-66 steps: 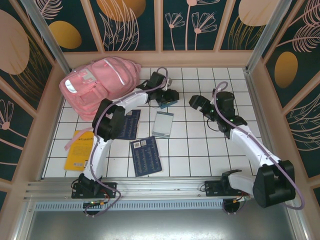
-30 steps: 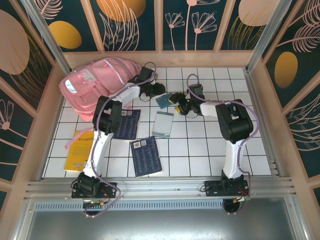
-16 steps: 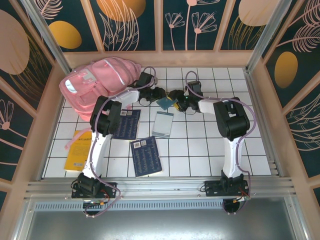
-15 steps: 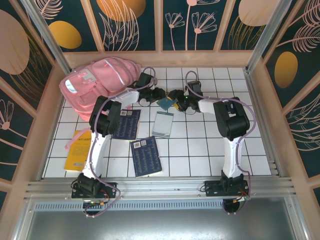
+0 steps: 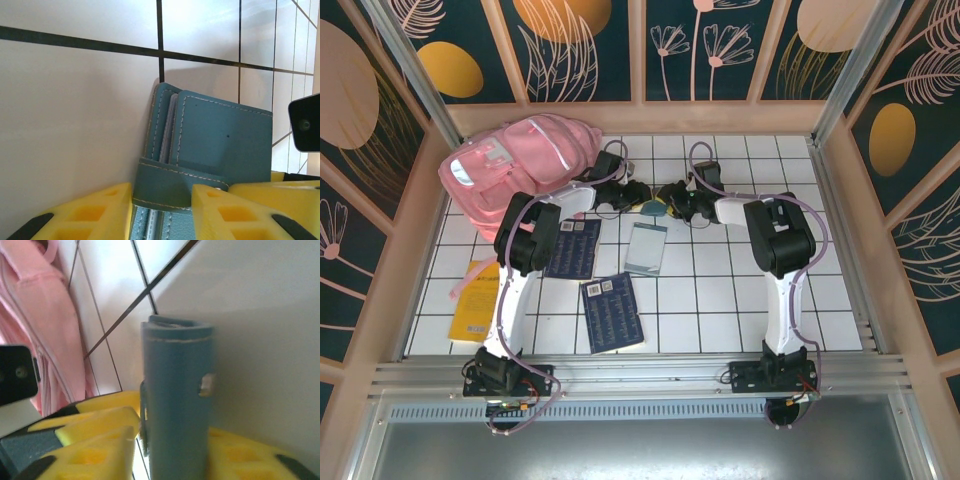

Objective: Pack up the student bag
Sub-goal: Pick up the loose stationery from the top-center of the table, then pick up the student bag from the top-left of the table.

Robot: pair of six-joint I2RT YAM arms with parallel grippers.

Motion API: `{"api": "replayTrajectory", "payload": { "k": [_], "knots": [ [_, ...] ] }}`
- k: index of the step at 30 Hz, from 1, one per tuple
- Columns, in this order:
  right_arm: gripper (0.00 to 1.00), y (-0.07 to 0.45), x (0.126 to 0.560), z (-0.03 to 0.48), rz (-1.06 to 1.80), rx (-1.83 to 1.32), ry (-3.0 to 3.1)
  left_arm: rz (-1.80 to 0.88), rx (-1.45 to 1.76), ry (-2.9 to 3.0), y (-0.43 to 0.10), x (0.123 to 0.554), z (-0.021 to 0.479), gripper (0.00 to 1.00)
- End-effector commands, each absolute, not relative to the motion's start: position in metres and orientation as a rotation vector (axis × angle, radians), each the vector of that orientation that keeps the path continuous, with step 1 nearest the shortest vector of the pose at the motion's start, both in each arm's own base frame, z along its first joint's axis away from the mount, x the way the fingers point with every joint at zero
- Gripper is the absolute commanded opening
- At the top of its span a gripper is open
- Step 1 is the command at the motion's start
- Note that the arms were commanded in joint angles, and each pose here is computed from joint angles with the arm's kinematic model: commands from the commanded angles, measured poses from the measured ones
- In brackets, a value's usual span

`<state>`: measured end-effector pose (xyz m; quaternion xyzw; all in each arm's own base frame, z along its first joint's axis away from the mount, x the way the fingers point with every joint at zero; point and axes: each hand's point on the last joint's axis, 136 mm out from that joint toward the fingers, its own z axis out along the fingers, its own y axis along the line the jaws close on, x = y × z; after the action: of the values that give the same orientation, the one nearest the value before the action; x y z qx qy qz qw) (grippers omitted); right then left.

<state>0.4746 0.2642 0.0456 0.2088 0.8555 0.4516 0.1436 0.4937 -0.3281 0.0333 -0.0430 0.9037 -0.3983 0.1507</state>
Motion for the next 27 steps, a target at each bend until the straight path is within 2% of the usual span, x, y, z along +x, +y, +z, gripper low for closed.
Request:
{"api": "replayTrajectory", "payload": {
  "k": [1,4,14,21,25,27],
  "knots": [
    [0.24,0.268,0.477,0.048,1.315,0.561,2.459,-1.172,-0.102,2.584,-0.334,0.484,0.057,0.37],
    [0.16,0.263,0.477,0.052,1.278,0.546,2.456,-1.131,-0.096,2.556,-0.328,0.485,0.072,0.37],
    [0.16,0.24,0.467,0.125,1.16,0.327,2.314,-0.99,-0.111,2.361,-0.286,0.492,0.173,0.44],
    [0.11,0.225,0.457,0.153,1.028,0.249,2.304,-0.75,-0.351,2.223,-0.203,0.524,0.235,0.56],
    [0.1,0.22,0.453,0.154,0.994,0.239,2.309,-0.552,-0.54,2.219,-0.146,0.551,0.239,0.59],
    [0.1,0.22,0.451,0.154,0.99,0.237,2.314,-0.557,-0.606,2.219,-0.126,0.563,0.232,0.59]
  ]
}}
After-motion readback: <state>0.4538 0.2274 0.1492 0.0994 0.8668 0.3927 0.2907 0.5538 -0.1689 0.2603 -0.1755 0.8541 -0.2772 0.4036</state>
